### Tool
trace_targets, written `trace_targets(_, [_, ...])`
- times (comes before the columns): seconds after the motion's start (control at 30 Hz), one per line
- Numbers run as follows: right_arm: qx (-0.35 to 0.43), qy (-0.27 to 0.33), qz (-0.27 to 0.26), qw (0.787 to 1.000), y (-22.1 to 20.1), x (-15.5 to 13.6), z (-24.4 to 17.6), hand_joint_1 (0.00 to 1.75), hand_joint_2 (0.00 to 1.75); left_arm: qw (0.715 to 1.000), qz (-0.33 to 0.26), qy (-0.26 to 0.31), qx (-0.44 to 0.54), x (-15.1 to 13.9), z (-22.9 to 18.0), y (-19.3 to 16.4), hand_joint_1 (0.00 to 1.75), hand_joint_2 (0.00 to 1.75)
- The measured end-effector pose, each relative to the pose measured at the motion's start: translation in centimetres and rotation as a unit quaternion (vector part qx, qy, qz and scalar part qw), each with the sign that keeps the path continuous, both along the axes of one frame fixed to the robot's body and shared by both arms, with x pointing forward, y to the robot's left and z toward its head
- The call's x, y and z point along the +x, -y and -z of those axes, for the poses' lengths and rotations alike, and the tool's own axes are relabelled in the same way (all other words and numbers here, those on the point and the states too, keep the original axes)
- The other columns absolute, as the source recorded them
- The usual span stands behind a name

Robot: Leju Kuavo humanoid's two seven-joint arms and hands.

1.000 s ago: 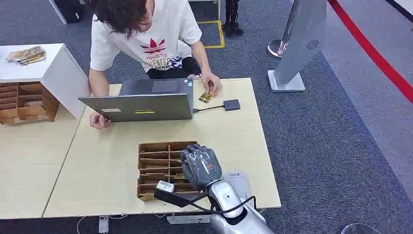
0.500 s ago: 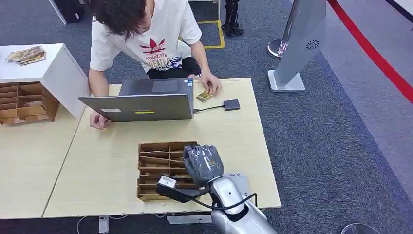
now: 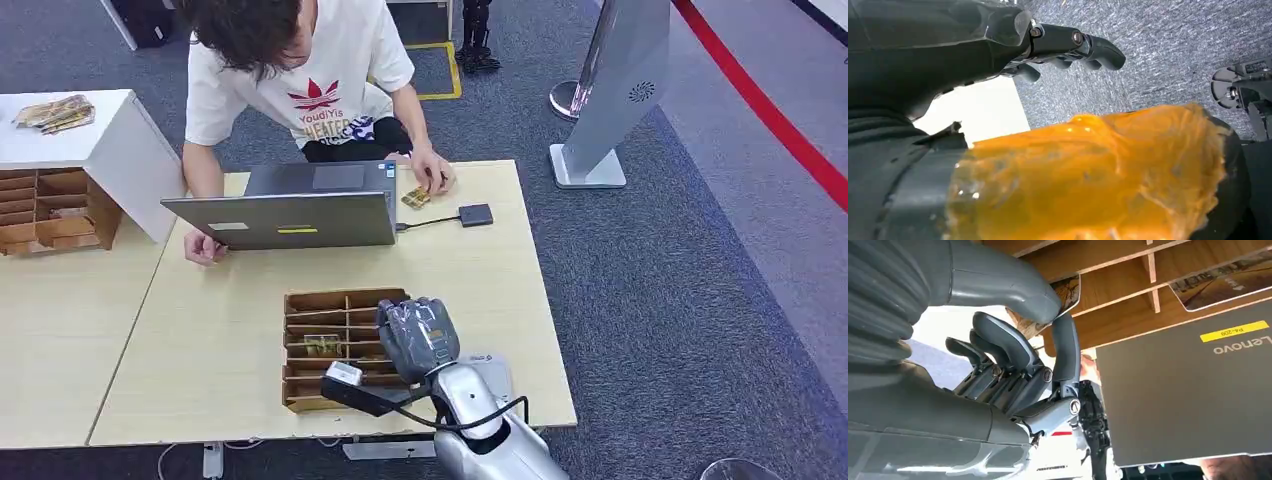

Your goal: Pass the card to the sensor for recognition and then transmit it.

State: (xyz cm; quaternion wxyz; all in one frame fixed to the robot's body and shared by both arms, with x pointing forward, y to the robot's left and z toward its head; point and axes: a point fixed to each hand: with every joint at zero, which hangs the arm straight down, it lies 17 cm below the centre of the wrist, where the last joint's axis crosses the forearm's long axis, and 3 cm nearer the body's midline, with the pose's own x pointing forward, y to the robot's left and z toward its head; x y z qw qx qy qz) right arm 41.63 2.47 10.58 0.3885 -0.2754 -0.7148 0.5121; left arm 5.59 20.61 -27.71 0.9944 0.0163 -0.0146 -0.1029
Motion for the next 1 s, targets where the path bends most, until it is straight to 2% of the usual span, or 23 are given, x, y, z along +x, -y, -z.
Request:
trace_targets(0.07, [0.003, 0.002, 0.001, 1.0, 0.1, 0.1, -0.2, 1.75, 1.75, 1.0, 0.0, 0.0, 0.0, 0.0, 0.0, 0.0, 0.0, 0.0])
trace_targets(0.37, [0.101, 0.02, 0.005, 0.995, 1.0, 0.6, -6.4, 1.75, 1.75, 1.0, -0.003, 0.001, 0.0, 0.0, 0.0, 0.0, 0.0, 0.0])
trace_targets(0.73, [0.204, 0.053, -0.004, 0.978, 3.2, -0.2, -13.4, 1.75, 1.75, 1.0, -0.018, -0.001, 0.0, -0.2, 0.0, -0.1, 0.0, 0.0])
trace_targets(1.0, [0.231, 0.072, -0.014, 0.97, 4.2, -1.0, -15.6, 1.75, 1.75, 1.0, -0.019, 0.0, 0.0, -0.2, 0.0, -0.1, 0.0, 0.0])
